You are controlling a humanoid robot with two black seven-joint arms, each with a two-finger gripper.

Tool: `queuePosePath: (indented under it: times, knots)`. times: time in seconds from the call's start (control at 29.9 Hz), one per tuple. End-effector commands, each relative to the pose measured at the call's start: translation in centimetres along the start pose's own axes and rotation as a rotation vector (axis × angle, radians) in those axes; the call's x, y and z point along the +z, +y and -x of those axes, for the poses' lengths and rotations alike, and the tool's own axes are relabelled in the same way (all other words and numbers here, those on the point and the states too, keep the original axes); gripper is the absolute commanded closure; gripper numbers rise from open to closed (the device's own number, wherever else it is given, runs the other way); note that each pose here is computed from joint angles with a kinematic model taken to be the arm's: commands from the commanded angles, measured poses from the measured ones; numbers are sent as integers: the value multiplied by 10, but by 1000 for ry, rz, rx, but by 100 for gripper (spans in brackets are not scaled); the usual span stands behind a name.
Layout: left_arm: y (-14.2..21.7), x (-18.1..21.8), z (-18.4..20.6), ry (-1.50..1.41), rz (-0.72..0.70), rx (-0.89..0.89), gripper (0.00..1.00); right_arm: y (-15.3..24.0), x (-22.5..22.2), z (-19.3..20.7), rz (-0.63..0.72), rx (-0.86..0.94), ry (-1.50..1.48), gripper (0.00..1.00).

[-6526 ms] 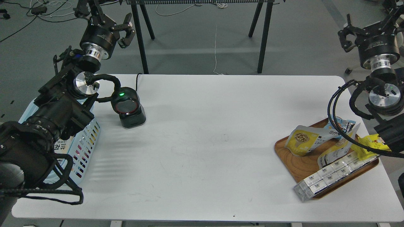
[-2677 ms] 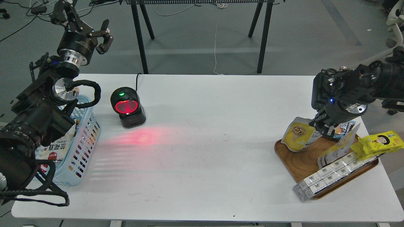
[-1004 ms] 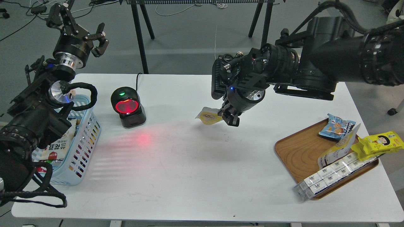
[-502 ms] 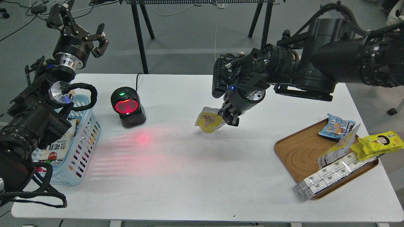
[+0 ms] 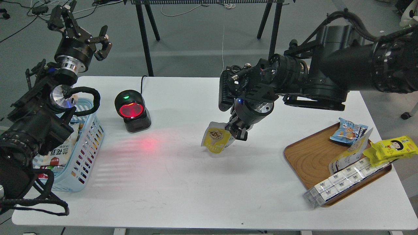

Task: Scan snack and place in basket
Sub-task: 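Lower the yellow bag onto the table center and open the right gripper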

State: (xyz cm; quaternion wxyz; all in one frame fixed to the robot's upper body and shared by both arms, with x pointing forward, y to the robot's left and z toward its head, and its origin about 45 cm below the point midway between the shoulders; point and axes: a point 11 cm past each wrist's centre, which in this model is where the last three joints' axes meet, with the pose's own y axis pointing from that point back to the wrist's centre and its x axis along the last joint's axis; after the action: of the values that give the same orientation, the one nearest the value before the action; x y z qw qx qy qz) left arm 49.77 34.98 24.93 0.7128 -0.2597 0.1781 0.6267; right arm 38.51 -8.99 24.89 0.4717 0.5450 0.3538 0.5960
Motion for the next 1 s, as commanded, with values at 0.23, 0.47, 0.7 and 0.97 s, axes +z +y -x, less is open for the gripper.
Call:
queuePosePath:
  times: [0.23, 0.47, 0.7, 0.97]
  knots:
    - [0, -2, 0, 1, -3, 0, 0, -6, -7, 3, -23, 0, -6, 100]
    - [0, -2, 1, 3, -2, -2, 0, -11, -10, 7, -36, -2, -16, 100]
    - [0, -2, 1, 2, -2, 0, 0, -11, -10, 6, -36, 2, -13, 91]
    - [0, -1, 0, 1, -1, 0, 0, -5, -7, -3, -25, 24, -5, 74]
